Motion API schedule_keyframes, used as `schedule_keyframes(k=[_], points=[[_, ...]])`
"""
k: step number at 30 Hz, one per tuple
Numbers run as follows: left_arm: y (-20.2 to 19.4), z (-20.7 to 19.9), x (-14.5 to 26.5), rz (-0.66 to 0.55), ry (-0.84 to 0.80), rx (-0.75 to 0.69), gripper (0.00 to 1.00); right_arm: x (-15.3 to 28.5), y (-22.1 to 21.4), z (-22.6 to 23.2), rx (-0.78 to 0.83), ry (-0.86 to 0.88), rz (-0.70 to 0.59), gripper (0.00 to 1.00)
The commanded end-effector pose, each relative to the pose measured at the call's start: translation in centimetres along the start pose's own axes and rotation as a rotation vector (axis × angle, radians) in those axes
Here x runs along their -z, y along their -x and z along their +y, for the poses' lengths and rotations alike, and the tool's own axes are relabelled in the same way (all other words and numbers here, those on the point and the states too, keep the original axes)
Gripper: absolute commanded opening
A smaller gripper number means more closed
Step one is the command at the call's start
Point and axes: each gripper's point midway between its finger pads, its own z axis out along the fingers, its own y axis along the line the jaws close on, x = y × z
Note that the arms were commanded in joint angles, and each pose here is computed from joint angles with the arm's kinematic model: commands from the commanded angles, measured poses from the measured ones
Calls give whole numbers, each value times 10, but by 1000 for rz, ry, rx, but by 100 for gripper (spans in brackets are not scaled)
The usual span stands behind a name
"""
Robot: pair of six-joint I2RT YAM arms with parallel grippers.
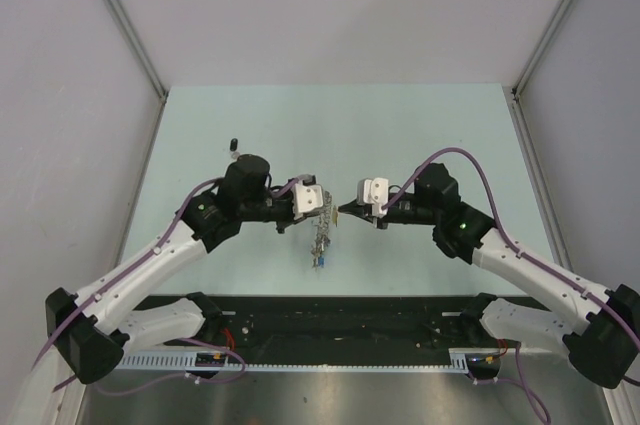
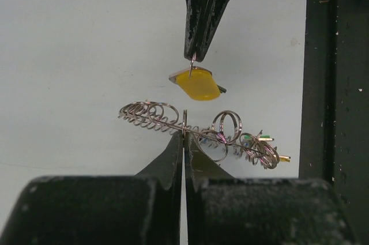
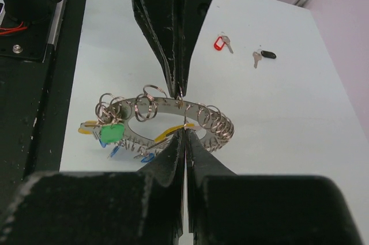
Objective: Put the keys on the keyring
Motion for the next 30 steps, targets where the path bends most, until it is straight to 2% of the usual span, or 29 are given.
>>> schedule_keyframes(k=[1, 16, 30], points=[[26, 1, 2, -112, -1, -76, 0, -4, 24, -7, 71, 6, -44, 0], [22, 1, 6, -117, 37, -132, 0, -15, -2, -5, 63, 2, 96, 0], [19, 0, 5, -109, 37, -136, 0, -21, 6, 0, 76, 19, 70, 0]])
